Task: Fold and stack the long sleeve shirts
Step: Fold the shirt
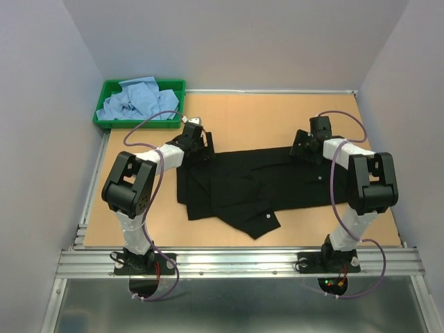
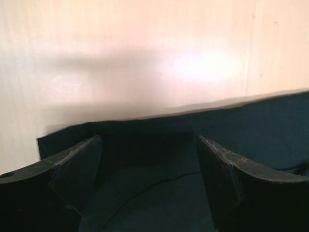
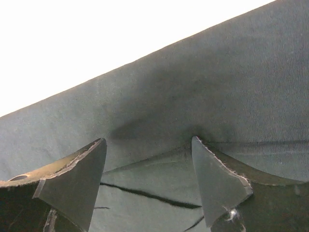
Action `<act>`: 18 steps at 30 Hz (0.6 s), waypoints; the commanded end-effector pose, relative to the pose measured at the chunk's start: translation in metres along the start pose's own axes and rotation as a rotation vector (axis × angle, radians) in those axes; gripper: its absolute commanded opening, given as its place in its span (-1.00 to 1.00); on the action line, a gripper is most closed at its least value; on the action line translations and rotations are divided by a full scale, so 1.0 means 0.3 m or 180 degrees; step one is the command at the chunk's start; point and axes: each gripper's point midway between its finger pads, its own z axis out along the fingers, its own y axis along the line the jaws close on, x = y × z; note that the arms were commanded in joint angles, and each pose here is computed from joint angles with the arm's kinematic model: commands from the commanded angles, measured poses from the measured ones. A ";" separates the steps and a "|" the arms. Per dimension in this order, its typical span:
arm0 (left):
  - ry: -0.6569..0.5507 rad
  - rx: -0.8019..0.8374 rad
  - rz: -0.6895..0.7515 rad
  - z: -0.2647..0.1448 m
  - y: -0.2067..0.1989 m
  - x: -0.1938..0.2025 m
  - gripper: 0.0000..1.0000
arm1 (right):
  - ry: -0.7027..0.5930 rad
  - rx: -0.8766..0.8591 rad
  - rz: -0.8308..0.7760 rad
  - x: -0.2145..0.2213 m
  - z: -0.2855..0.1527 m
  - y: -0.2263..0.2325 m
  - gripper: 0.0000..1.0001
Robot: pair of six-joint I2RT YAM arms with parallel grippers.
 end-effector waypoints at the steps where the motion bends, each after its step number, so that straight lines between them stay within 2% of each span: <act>1: -0.0071 0.0002 -0.0202 0.022 0.019 -0.053 0.82 | -0.0216 0.0005 0.0033 -0.105 0.050 0.030 0.53; 10: -0.0066 -0.0125 -0.0465 0.084 0.106 -0.098 0.81 | -0.0273 -0.0135 -0.0159 -0.222 0.167 0.098 0.59; 13: -0.0202 0.0005 -0.0465 0.047 0.070 -0.167 0.81 | -0.0477 -0.0345 -0.0269 -0.301 0.083 0.167 0.63; 15: -0.0248 0.0175 -0.0474 0.007 0.030 -0.196 0.81 | -0.0538 -0.0421 -0.0376 -0.293 0.024 0.207 0.64; 16: -0.0333 0.0256 -0.0473 -0.036 0.011 -0.228 0.81 | -0.0655 -0.0498 -0.0421 -0.312 -0.048 0.233 0.64; 18: -0.0423 0.0329 -0.0429 -0.085 -0.005 -0.254 0.82 | -0.0557 -0.0560 -0.0458 -0.223 -0.089 0.258 0.64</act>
